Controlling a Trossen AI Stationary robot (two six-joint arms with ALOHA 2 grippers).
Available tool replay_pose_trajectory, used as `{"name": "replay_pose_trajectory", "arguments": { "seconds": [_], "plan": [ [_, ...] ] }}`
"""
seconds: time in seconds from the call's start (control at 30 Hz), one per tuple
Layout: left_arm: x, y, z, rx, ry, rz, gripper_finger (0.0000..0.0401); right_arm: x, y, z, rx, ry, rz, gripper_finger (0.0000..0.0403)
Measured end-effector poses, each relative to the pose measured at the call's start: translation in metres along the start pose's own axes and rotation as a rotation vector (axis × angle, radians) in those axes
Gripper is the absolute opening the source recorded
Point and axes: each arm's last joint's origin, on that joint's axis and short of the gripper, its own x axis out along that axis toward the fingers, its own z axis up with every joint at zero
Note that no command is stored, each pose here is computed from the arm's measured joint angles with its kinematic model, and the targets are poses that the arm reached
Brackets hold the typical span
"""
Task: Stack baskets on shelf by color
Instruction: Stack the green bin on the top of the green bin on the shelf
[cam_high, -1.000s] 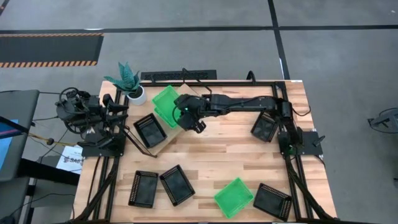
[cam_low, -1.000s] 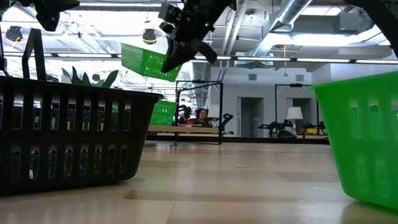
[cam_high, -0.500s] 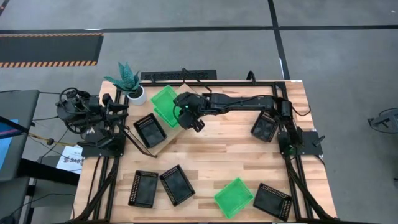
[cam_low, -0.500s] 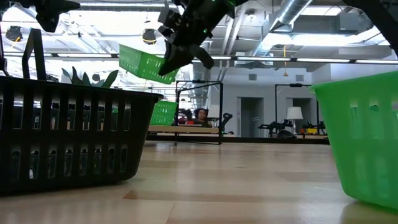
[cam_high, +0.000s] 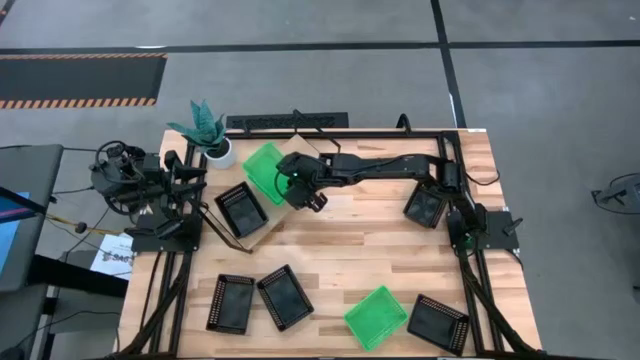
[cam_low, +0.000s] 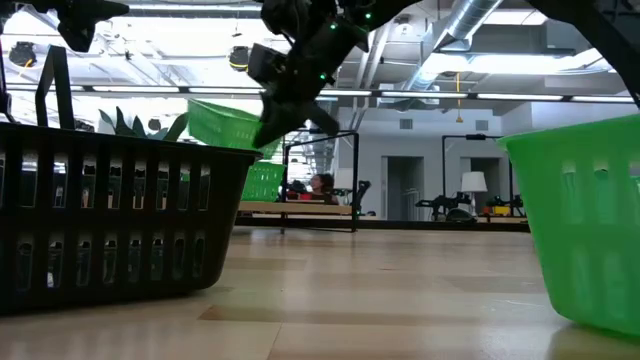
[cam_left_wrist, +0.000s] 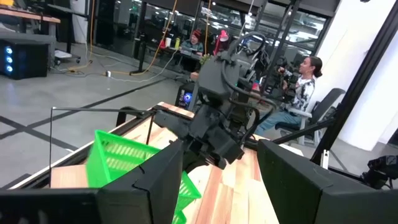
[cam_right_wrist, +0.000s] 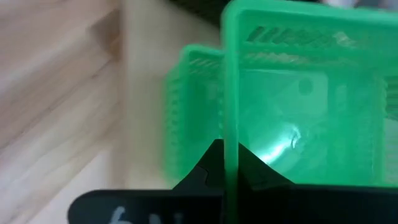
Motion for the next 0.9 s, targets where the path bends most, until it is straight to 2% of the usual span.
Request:
{"name": "replay_pose_trajectory", "arguments": {
  "seconds": [0.4, 0.9],
  "plan": [
    [0.0000, 0.0000, 0.0000, 0.000, 0.000, 0.000, 0.0198, -0.0015, -0.0014, -0.0031, -0.003, 0.008, 0.006, 0.0024],
    [0.0000, 0.0000, 0.0000, 0.000, 0.000, 0.000, 0.0198, -0.0015, -0.0015, -0.0033, -0.003, 0.008, 0.005, 0.0094]
  ]
}}
